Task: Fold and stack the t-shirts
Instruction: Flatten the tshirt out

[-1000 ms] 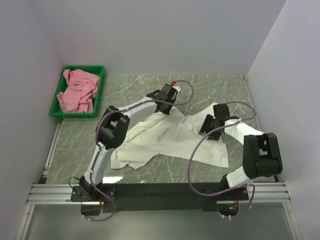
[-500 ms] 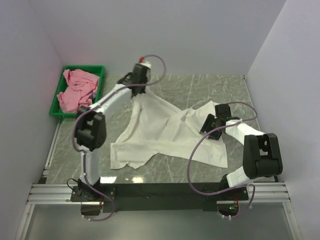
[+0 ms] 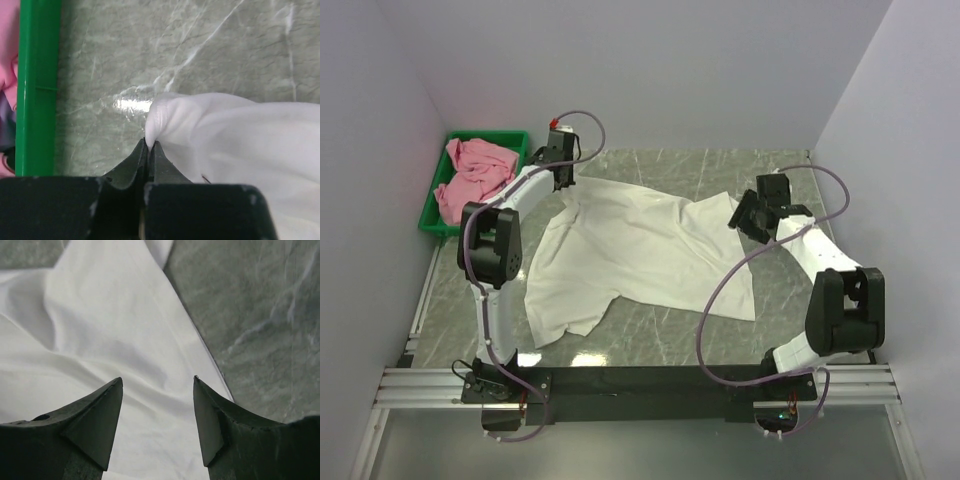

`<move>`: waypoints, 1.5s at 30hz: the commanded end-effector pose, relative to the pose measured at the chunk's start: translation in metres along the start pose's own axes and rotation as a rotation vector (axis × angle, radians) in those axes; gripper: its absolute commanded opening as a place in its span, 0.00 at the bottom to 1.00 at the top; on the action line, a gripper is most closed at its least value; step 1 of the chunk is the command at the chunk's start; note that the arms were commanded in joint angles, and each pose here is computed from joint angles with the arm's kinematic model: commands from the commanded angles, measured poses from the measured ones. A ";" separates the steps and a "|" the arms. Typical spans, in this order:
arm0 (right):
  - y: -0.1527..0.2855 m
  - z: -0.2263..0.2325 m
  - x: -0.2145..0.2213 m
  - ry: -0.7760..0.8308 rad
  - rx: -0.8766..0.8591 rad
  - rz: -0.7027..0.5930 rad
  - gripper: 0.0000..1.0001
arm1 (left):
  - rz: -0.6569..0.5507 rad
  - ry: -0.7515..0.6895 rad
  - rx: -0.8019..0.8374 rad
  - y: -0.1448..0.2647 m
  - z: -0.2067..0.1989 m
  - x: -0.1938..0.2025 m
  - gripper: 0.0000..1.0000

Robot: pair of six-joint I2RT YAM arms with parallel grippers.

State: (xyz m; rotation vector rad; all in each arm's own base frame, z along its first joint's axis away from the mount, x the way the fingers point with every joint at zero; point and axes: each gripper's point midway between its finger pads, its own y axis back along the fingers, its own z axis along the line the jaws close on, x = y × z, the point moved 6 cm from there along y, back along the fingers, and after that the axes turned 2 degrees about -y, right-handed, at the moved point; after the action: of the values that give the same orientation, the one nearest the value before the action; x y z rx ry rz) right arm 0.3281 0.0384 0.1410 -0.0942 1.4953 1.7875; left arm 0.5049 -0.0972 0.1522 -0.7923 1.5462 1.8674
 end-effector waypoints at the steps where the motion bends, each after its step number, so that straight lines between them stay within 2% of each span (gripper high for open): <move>1: -0.004 0.011 -0.031 0.041 0.002 -0.061 0.65 | -0.084 0.073 0.038 0.019 0.004 -0.022 0.01; 5: -0.022 0.028 -0.061 0.076 -0.004 -0.097 0.66 | -0.057 0.087 0.042 0.022 0.007 -0.013 0.01; 11: -0.062 0.040 -0.079 0.095 -0.021 -0.048 0.66 | -0.046 0.106 0.044 0.023 0.015 -0.009 0.01; 19: -0.109 0.049 -0.086 0.107 -0.067 0.030 0.66 | -0.033 0.125 0.039 0.020 0.026 -0.003 0.01; 28: -0.137 0.061 -0.086 0.103 -0.112 0.109 0.65 | -0.002 0.140 0.023 0.013 0.036 0.008 0.01; 31: -0.138 0.062 -0.087 0.110 -0.118 0.118 0.49 | 0.007 0.152 0.017 0.013 0.041 0.010 0.01; 32: -0.136 0.062 -0.090 0.114 -0.115 0.109 0.33 | 0.012 0.154 0.014 0.013 0.043 0.011 0.01; 34: -0.124 0.064 -0.100 0.121 -0.108 0.061 0.17 | 0.013 0.144 0.000 0.017 0.048 0.010 0.01; 35: -0.118 0.063 -0.106 0.132 -0.100 0.044 0.05 | 0.004 0.149 -0.024 0.019 0.055 0.006 0.01; 36: -0.109 0.063 -0.117 0.133 -0.073 0.003 0.00 | 0.000 0.156 -0.035 0.022 0.060 0.003 0.01; 38: -0.079 0.061 -0.137 0.121 -0.066 -0.070 0.00 | -0.010 0.208 -0.065 0.034 0.076 -0.007 0.01; 39: -0.052 0.066 -0.151 0.116 -0.080 -0.150 0.00 | -0.028 0.256 -0.075 0.045 0.083 -0.014 0.01; 42: -0.023 0.046 -0.159 0.046 -0.071 -0.227 0.00 | -0.053 0.351 -0.092 0.068 0.102 -0.019 0.01; 43: 0.000 0.047 -0.166 0.033 -0.099 -0.288 0.00 | -0.038 0.363 -0.092 0.070 0.104 -0.011 0.01; 45: 0.002 0.033 -0.150 -0.004 -0.078 -0.261 0.00 | -0.018 0.398 -0.070 0.079 0.104 -0.004 0.01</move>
State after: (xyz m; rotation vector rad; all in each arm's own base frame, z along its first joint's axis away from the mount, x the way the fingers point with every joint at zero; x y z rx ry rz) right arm 0.4581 0.0121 0.1841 -0.2625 1.4391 1.7804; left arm 0.4576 -0.0149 0.1858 -1.1065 1.6961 1.9012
